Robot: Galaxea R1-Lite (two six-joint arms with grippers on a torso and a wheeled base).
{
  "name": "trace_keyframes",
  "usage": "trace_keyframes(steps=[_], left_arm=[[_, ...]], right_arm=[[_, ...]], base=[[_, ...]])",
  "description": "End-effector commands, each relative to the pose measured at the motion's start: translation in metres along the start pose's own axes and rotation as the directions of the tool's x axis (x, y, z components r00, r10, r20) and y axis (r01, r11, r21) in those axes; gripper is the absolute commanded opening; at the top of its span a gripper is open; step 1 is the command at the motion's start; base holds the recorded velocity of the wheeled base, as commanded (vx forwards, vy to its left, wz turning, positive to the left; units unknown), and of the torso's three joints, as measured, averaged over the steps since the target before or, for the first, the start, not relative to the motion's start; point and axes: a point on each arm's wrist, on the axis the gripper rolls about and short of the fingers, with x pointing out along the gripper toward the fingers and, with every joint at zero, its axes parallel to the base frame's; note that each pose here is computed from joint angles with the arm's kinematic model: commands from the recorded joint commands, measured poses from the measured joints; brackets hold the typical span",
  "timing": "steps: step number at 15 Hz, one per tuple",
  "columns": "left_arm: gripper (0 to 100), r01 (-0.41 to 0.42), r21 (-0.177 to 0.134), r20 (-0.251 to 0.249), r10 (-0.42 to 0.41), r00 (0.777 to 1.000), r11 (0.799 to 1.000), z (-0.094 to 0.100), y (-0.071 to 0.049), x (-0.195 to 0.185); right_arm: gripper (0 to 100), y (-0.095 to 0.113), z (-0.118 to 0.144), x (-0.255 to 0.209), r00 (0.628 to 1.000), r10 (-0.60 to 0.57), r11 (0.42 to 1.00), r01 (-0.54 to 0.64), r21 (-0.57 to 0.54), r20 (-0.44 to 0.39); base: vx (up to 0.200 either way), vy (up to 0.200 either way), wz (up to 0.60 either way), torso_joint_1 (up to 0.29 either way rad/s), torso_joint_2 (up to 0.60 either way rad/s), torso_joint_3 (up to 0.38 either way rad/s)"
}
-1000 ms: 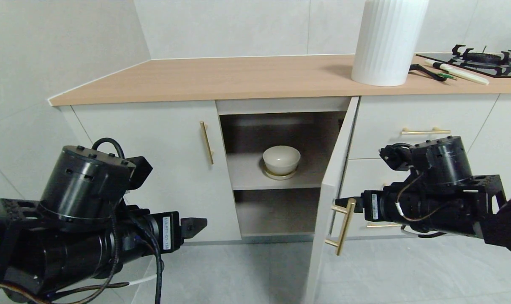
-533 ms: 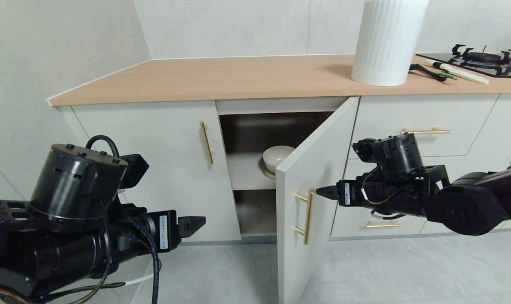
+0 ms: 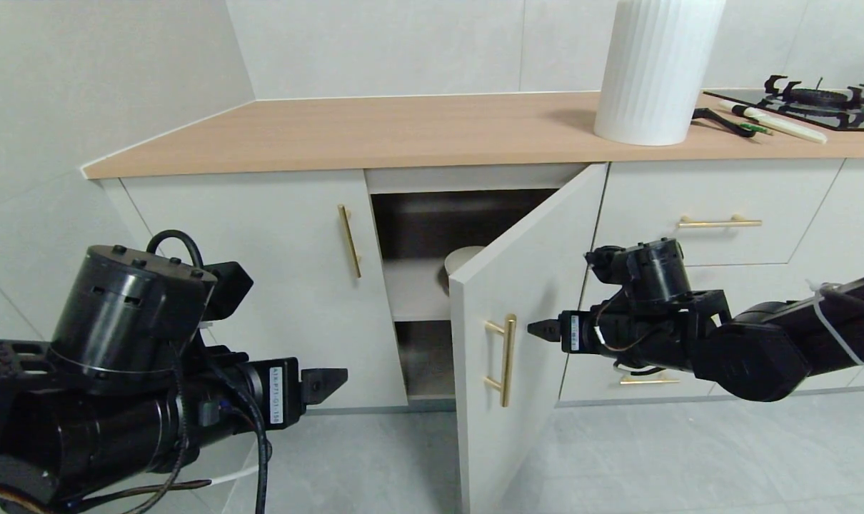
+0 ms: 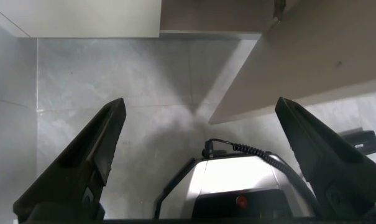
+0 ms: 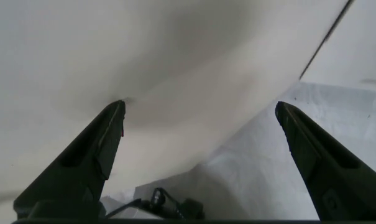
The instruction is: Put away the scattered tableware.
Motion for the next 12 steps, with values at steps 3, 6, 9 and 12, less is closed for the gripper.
trace_keyframes(steps=[3,6,9,12], left_arm=[[100,-0.005,0.005,-0.011,0.005,1.0,1.0,-0.002,0.0,0.002],[100,-0.014,0.001,-0.02,0.014,1.0,1.0,-0.002,0.0,0.006],[100,-0.019,0.003,-0.026,0.019,0.999,1.0,-0.003,0.0,0.008],[100,-0.019,0.002,-0.025,0.019,1.0,1.0,-0.003,0.001,0.008]], right_arm=[[100,-0.002,-0.008,0.011,1.0,-0.013,1.0,0.013,0.01,-0.028],[100,-0.002,-0.007,0.012,1.0,-0.007,1.0,0.008,0.02,-0.013],[100,-0.002,-0.008,0.018,1.0,-0.001,0.999,0.001,0.054,0.009],[100,-0.002,-0.007,0.037,0.997,-0.045,0.994,0.039,0.102,0.062]], base=[[0.2,0.0,0.0,0.001,0.0,0.002],[0.067,0.0,0.0,-0.001,0.0,0.002],[0.0,0.0,0.0,0.0,0.0,0.0],[0.0,0.0,0.0,0.0,0.0,0.0]])
